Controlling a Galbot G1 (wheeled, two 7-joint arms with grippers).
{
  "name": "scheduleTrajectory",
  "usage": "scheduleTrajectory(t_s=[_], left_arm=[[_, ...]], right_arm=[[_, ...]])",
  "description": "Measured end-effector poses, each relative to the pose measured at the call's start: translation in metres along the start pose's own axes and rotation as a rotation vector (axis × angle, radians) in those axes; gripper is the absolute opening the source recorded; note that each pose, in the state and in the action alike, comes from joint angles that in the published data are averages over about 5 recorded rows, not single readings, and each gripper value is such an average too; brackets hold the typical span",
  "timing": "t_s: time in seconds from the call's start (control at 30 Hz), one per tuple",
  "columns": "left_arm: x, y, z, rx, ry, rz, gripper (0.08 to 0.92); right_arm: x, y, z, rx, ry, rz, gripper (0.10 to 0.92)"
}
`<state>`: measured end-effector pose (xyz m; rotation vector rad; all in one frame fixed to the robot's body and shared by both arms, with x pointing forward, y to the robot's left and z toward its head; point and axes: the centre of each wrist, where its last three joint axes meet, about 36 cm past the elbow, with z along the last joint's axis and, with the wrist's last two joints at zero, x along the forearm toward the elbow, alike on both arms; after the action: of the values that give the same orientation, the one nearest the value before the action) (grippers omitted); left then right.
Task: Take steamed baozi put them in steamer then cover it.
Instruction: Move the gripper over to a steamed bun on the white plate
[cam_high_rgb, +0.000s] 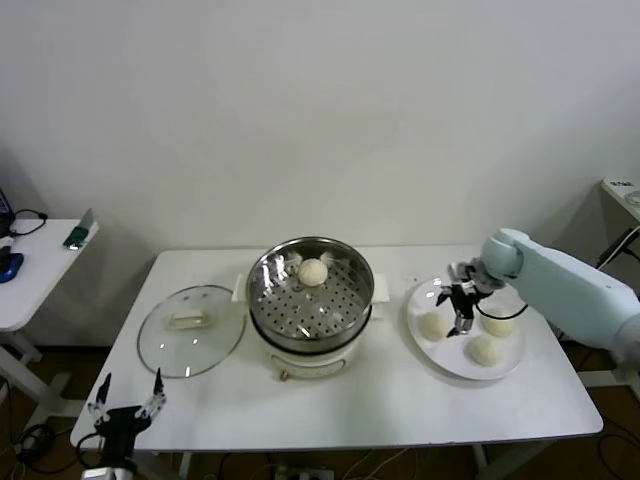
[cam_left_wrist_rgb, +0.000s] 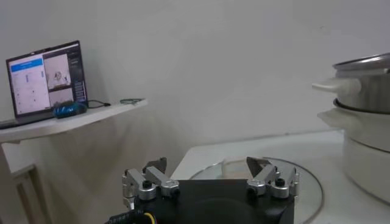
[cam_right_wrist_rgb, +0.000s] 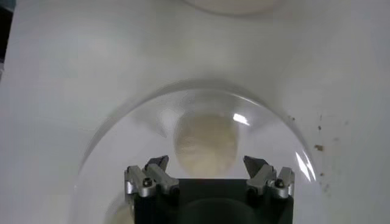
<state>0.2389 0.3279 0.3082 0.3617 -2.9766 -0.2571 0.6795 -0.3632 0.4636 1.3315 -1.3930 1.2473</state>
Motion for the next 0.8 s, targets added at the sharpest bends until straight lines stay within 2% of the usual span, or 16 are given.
scheduleTrajectory(t_s=[0.33, 0.57, 0.8], left_arm=[[-0.003, 0.0, 0.003, -0.002, 0.005, 0.0, 0.823], [-0.004, 0.0, 0.004, -0.005, 0.007, 0.001, 0.823], [-0.004, 0.0, 0.004, -0.005, 0.007, 0.0, 0.823]], right_arm=[[-0.022, -0.008, -0.008, -0.006, 0.01, -0.023, 0.816], [-0.027, -0.013, -0.013, -0.003, 0.006, -0.039, 0.731], [-0.024, -0.015, -0.013, -0.004, 0.007, -0.045, 0.699]])
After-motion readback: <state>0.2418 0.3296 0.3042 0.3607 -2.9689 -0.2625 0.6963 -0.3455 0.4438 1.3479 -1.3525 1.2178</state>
